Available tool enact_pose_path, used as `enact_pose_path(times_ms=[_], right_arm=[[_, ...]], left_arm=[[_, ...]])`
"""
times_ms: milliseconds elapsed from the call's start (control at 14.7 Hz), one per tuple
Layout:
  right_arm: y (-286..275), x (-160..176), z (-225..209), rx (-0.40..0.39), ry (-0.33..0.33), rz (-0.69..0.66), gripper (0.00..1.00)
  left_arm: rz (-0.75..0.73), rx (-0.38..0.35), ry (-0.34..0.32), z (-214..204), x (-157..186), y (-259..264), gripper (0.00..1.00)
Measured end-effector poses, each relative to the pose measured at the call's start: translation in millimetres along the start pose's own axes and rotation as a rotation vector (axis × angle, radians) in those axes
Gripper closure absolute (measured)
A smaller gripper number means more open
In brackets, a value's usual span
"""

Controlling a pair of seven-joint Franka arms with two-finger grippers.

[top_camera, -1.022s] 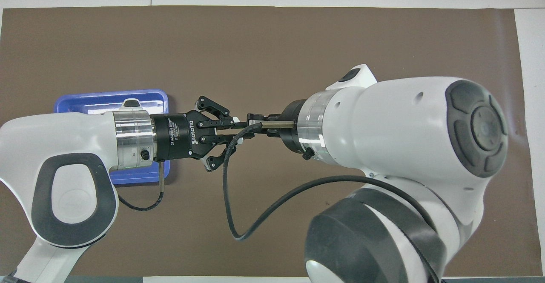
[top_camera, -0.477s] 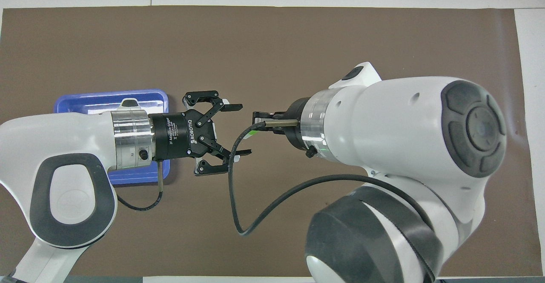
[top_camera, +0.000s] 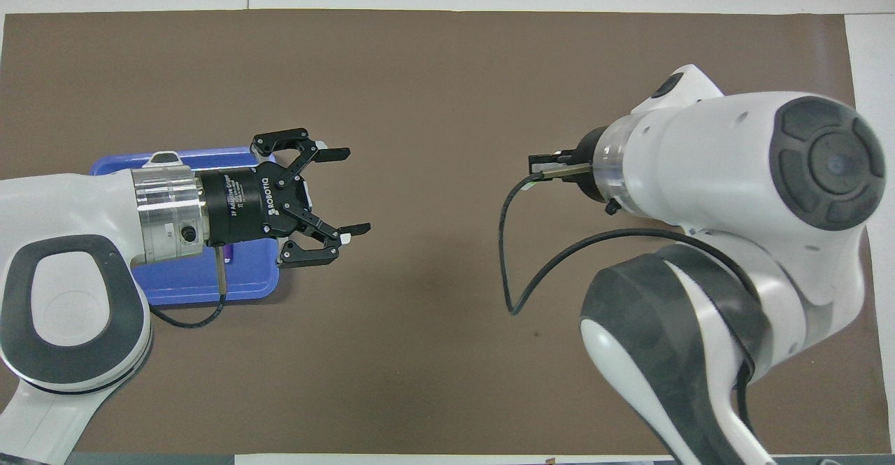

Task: Transfer and insert pens with both arms
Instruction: 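Insert the green pen into the cup while the left gripper reaches purple pen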

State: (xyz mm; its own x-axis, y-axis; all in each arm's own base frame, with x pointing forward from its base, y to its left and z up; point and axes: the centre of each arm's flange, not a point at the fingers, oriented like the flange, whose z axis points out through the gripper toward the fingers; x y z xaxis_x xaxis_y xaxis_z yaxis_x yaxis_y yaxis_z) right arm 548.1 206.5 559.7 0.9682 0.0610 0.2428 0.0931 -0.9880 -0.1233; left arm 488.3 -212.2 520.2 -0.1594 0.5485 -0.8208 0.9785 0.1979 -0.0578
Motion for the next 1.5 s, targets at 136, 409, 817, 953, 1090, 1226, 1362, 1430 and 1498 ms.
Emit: enact_pose_path(times_ms=[136,409,817,953,1090,1226,1362,1430,1498], right_arm=[[45,7,0,-0.09,0.011,-0.063,0.82],[110,4,5,-0.192,-0.012,-0.111,0.82],[181,-22,26,-0.211,-0.032,-0.112,0.82],[188,-28,32,-0.211,-0.038,-0.1,0.82],[191,-33,40,-0.199,-0.046,-0.088,0.82],[194,-37,47,-0.174,-0.045,-0.063,0.82],[200,-42,56,-0.156,-0.038,-0.04,0.82],[203,-45,60,-0.149,-0.035,-0.029,0.82],[205,-47,65,-0.145,-0.034,-0.021,0.82]], left_arm=[[0.064,0.029,0.135,-9,15,4,0.0],[0.158,0.021,0.379,-33,44,19,0.0],[0.299,0.06,0.47,-93,96,45,0.0],[0.396,0.078,0.474,-109,112,50,0.0],[0.531,0.135,0.522,-114,127,52,0.0],[0.68,0.219,0.551,-108,142,54,0.0],[0.838,0.3,0.564,-101,157,60,0.0],[0.927,0.352,0.584,-97,166,64,0.0],[1.02,0.413,0.6,-92,176,68,0.0]])
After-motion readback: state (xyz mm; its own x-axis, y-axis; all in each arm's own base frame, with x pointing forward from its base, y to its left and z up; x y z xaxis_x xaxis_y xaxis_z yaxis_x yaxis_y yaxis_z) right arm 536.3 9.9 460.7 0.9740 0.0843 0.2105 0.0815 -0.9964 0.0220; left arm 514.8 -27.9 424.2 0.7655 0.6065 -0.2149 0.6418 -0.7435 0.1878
